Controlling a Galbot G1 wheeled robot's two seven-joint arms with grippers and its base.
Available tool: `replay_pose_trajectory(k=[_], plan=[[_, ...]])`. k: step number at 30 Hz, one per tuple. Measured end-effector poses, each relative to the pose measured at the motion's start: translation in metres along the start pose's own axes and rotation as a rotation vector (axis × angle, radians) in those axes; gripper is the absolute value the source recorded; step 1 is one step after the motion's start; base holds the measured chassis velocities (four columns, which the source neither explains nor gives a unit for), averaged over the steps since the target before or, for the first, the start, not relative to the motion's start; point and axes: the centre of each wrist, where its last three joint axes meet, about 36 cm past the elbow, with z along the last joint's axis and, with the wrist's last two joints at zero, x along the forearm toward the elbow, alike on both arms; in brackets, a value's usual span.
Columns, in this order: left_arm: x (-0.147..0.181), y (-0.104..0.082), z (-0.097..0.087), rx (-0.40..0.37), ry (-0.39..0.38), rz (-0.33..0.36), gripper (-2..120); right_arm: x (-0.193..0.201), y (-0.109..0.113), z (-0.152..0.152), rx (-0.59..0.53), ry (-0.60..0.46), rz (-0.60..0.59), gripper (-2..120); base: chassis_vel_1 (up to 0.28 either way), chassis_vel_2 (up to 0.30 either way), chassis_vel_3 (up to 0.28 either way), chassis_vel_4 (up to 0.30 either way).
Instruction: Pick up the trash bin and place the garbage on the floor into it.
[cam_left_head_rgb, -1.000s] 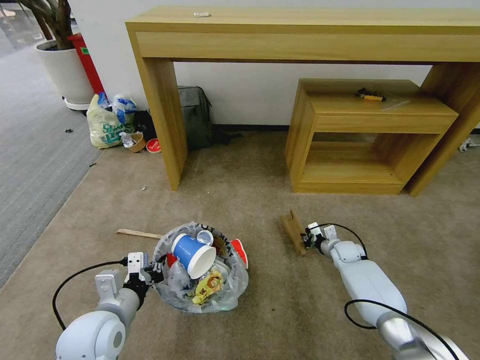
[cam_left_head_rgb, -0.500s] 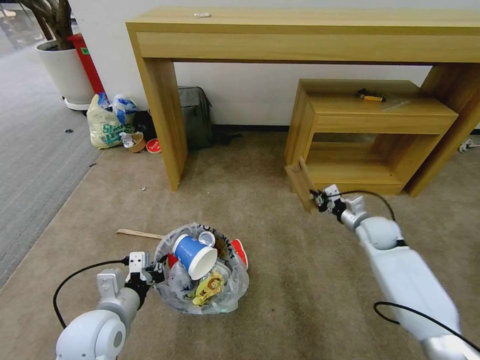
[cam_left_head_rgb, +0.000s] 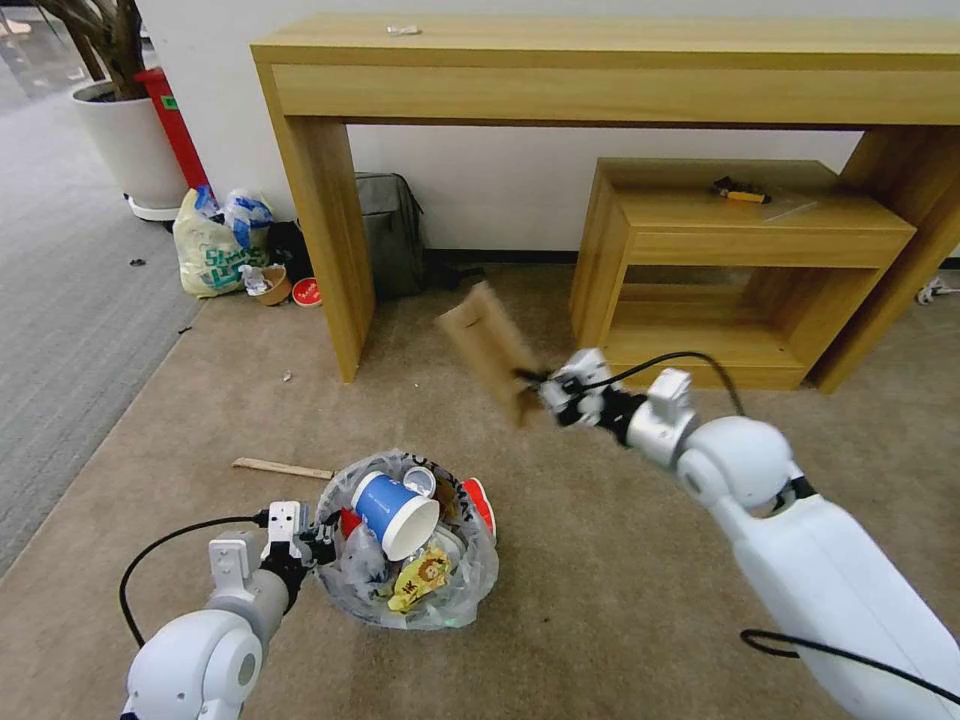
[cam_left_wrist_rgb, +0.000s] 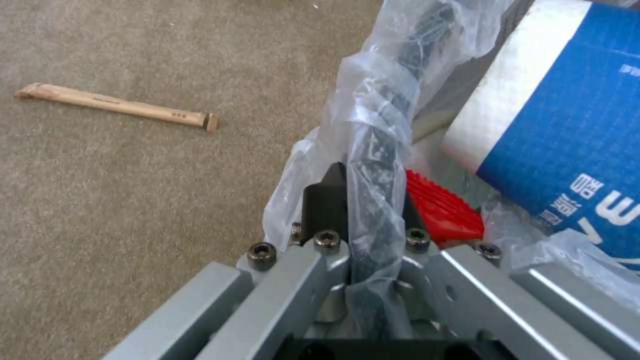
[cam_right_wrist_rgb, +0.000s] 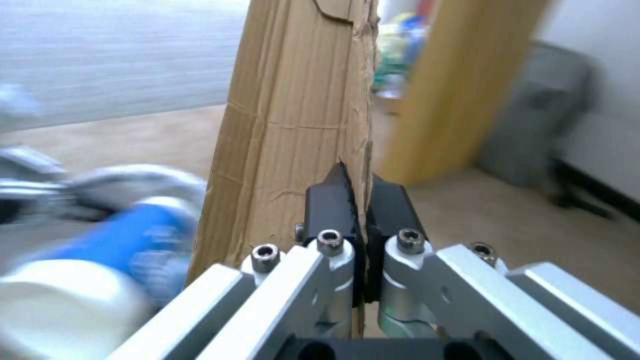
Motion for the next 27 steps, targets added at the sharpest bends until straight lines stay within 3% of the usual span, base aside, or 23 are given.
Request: replay_pose_trajectory(k=[2, 9, 27], plan=[[-0.002, 0.0, 0.001, -0.001, 0.004, 0.003, 0, -0.01, 0.02, -0.004, 0.006, 0.008, -0.074, 0, 0.0, 0.0, 0.0, 0.0], [-0.004, -0.001, 0.0, -0.002, 0.005, 0.007, 0, -0.026, 0.055, 0.003, -0.046, 0.083, -0.163, 0, 0.0, 0.0, 0.0, 0.0], [-0.003, -0.001, -0.002, -0.001, -0.006, 0.013, 0, -0.042, 0.073, 0.028, -0.059, 0.254, -0.207, 0, 0.0, 0.0, 0.0, 0.0]])
